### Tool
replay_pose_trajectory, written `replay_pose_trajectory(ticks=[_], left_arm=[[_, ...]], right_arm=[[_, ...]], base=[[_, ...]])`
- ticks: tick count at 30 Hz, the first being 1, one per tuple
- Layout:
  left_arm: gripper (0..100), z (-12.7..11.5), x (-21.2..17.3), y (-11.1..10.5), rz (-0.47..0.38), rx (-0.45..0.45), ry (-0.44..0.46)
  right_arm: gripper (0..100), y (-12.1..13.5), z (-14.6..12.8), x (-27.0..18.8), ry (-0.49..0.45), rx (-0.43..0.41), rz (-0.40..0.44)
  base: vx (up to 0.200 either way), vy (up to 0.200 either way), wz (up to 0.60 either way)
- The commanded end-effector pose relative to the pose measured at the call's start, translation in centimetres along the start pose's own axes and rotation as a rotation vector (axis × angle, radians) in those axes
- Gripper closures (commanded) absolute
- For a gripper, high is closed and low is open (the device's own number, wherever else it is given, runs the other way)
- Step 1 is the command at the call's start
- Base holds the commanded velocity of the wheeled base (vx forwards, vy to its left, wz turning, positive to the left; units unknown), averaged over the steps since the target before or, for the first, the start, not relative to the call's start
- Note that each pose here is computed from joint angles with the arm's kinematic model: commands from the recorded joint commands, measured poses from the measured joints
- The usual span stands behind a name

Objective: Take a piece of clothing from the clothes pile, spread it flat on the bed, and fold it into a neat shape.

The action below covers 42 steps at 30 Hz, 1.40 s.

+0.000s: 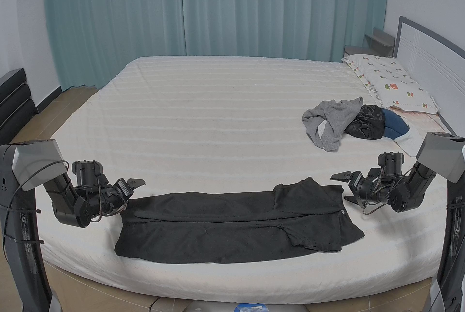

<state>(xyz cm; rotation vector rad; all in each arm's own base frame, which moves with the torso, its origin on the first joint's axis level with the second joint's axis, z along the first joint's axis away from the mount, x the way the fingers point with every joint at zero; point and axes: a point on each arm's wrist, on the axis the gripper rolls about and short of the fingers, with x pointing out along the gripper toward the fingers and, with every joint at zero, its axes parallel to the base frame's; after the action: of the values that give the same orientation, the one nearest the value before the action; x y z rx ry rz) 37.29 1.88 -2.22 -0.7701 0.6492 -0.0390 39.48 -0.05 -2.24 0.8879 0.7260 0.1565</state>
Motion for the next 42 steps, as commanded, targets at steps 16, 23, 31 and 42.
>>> replay_pose_trajectory(ticks=[16, 23, 31, 42], left_arm=[[100, -0.5, -0.2, 0.9, 0.046, 0.041, 0.006], [100, 0.5, 0.2, 0.8, 0.069, 0.049, -0.116], [100, 0.7, 0.1, 1.1, 0.065, 0.035, -0.135], [100, 0.5, 0.8, 2.3, 0.087, 0.023, -0.126]], right_arm=[[0, 0.1, 0.0, 0.0, -0.002, -0.005, 0.003], [0, 0.0, 0.0, 0.0, -0.002, -0.005, 0.003], [0, 0.1, 0.1, 0.0, -0.004, -0.006, 0.005], [0, 2.0, -0.5, -0.6, 0.005, -0.036, 0.036]], base=[[0.000, 0.000, 0.00], [0.000, 0.000, 0.00], [0.000, 0.000, 0.00], [0.000, 0.000, 0.00]])
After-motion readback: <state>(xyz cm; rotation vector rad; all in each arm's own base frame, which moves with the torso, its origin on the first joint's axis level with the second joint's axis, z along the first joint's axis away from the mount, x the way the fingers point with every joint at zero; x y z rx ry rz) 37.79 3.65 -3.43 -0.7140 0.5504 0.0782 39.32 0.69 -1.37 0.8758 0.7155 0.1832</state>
